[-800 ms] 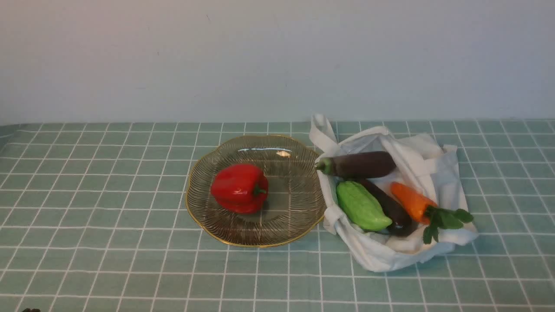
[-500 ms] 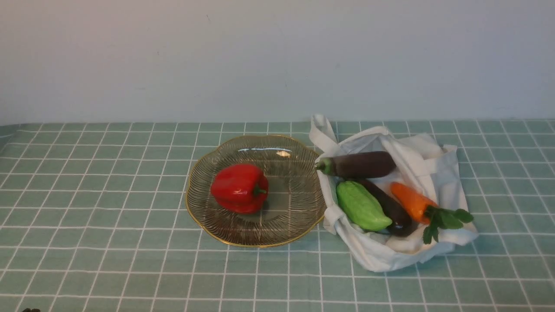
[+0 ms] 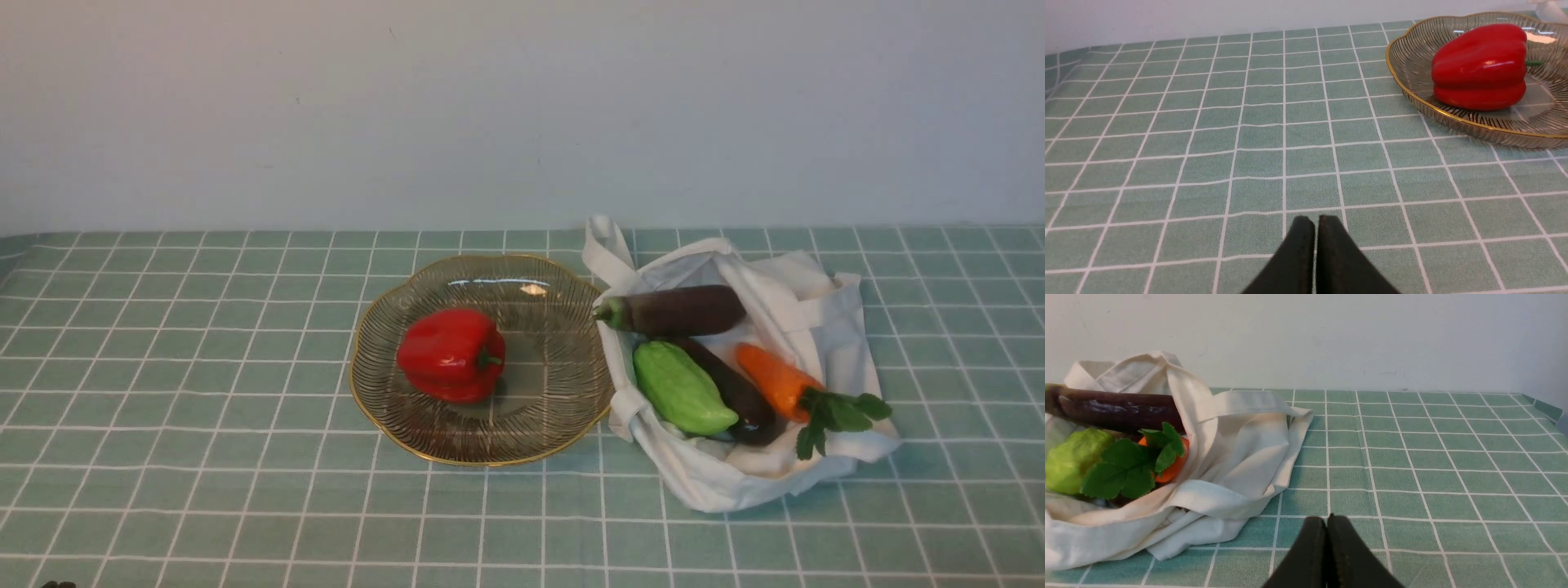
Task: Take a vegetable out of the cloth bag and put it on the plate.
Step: Use the right arm to grab an eggplant from the bag
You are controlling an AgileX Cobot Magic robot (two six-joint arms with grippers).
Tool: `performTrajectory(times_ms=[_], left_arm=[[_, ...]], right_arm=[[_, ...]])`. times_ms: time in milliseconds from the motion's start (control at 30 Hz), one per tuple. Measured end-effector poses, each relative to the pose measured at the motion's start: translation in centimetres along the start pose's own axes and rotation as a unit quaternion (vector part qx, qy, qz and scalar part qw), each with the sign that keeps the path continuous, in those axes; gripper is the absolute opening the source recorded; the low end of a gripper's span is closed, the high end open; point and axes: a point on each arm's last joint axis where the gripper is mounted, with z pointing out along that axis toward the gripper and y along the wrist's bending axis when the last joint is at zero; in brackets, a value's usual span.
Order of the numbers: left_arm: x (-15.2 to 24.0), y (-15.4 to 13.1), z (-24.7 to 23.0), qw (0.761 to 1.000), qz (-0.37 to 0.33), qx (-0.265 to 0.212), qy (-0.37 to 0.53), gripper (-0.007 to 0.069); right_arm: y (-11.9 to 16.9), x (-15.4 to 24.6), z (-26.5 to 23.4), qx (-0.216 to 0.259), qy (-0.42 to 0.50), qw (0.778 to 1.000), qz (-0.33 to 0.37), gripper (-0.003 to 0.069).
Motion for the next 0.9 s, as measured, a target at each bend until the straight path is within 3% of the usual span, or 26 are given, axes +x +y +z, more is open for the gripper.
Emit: performTrajectory(times_ms=[633,700,733,767,800,867,900], left_arm=[[0.0,0.0,0.0,1.0,0.0,0.0,0.0,-0.0004],[0.0,0.0,0.0,1.0,0.0,0.0,0.0,-0.0004],[0.0,0.0,0.0,1.0,0.0,0.0,0.0,-0.0004],[0.0,0.0,0.0,1.0,0.0,0.0,0.0,-0.0004],[0.0,0.0,0.0,1.0,0.0,0.0,0.0,-0.0004],[0.0,0.0,0.0,1.0,0.0,0.0,0.0,-0.0004],[0.0,0.0,0.0,1.0,0.0,0.0,0.0,-0.0004]], right_arm=[[0.03,0.0,0.0,-0.015,0.0,1.0,0.011,-0.0015],[0.23,-0.12,0.0,-0.013,-0.006,0.996,0.085,-0.0015],[0.43,-0.26,0.0,-0.026,-0.012,0.987,0.161,-0.0015],[0.43,-0.29,-0.01,-0.026,-0.014,0.986,0.161,-0.0015],[0.67,-0.64,-0.04,-0.046,-0.024,0.955,0.291,-0.0015],[0.79,-0.84,-0.06,-0.058,-0.028,0.926,0.371,-0.0015],[0.91,-1.0,-0.09,-0.07,-0.028,0.892,0.445,-0.0015]])
